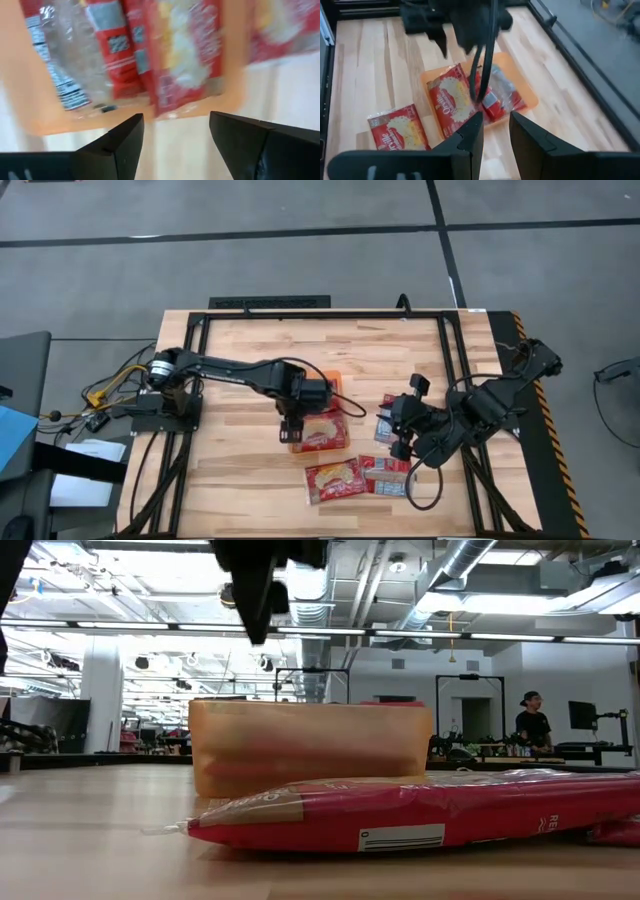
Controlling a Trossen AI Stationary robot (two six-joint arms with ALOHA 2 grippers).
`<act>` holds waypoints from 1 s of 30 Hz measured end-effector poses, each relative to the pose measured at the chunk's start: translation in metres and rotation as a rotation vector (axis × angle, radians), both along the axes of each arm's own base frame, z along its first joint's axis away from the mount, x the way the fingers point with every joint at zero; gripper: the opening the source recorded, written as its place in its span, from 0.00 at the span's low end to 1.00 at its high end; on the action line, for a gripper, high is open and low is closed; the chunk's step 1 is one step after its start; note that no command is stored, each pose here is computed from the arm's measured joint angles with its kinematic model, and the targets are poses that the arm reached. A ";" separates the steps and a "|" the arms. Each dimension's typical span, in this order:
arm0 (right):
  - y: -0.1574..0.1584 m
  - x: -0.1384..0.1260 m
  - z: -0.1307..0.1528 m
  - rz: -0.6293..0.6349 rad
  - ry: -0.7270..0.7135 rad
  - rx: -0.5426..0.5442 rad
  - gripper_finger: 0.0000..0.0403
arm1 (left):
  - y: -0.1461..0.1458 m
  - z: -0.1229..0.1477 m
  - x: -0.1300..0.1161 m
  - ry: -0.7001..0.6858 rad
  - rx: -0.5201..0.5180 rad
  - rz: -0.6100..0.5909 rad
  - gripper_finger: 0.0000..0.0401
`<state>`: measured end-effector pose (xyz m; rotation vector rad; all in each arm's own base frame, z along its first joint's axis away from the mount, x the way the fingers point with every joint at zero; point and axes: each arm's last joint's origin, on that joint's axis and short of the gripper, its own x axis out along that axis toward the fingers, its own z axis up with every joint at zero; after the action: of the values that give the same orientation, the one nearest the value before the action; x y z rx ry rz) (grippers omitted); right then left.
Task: Sort popcorn bags into baskets
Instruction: Put the red popcorn bag into the orange bin
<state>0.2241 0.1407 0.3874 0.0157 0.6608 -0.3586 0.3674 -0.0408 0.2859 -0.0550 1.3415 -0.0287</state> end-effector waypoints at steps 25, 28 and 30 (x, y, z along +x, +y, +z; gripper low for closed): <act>0.089 0.047 -0.216 -0.040 0.060 0.321 0.29 | -0.197 -0.038 -0.084 -0.457 -0.245 0.690 0.54; 0.095 0.056 -0.232 -0.048 0.096 0.301 0.29 | -0.196 -0.063 -0.091 -0.475 -0.257 0.770 0.54; 0.097 0.062 -0.239 -0.051 0.118 0.303 0.29 | -0.193 -0.082 -0.097 -0.478 -0.266 0.816 0.54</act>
<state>0.2862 0.2381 0.1486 0.3022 0.8276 -0.3079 0.2708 -0.2334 0.2044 -0.7687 0.7555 0.4443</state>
